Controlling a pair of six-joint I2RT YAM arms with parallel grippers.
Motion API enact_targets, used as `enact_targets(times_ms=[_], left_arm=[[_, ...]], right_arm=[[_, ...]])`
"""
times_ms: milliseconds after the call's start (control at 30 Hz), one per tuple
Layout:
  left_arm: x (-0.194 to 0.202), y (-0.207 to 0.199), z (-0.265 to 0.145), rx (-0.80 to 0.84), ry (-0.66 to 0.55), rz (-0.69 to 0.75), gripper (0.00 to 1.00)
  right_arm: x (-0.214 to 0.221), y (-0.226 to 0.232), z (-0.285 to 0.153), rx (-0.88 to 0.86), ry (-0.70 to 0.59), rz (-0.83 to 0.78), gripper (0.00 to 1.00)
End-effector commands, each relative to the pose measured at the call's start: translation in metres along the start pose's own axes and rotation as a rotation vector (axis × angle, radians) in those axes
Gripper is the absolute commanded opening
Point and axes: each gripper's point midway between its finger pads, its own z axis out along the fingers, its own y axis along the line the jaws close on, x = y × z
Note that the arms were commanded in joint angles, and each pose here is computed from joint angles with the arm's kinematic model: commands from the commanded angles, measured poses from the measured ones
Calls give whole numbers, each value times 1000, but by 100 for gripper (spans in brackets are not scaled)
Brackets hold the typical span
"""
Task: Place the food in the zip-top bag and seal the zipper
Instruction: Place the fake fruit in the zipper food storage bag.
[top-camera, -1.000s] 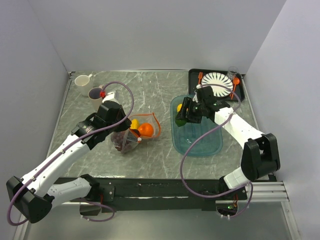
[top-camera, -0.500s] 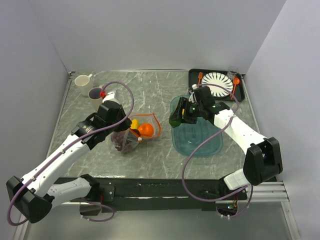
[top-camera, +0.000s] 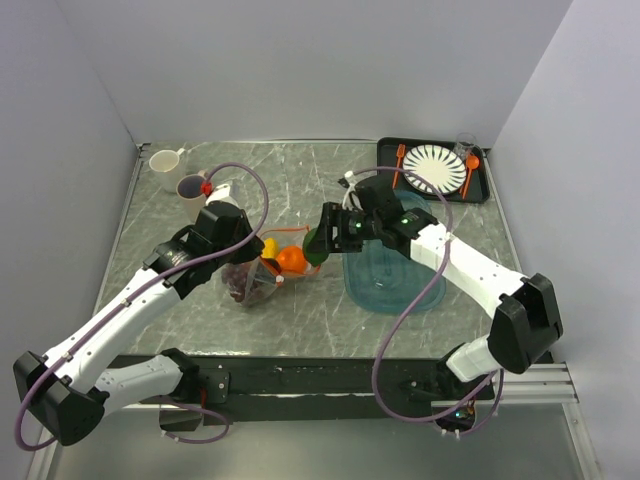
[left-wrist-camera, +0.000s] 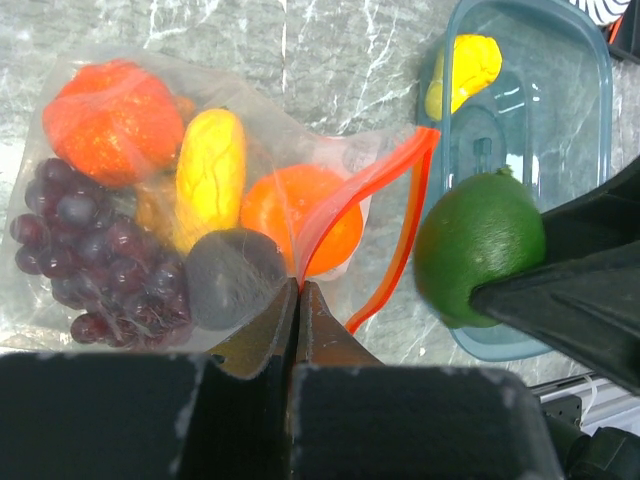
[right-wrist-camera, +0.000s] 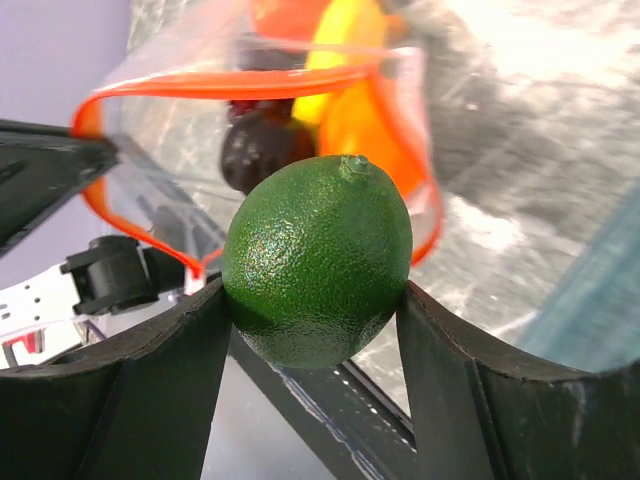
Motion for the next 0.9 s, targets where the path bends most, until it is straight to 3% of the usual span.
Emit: enact_targets(times_ms=[0,367,867], left_arm=[[-11,-14,-2,49,-22,-7,1],[-12,-18,-3,65,-20,-4,1],[-14,-23,-5,85,-18,-4,1]], right_arm=[[-8,18,13,-44,-1,-23,46],[0,25,43,-19,86,-56,47],[-29,44,77,5,61,-66,52]])
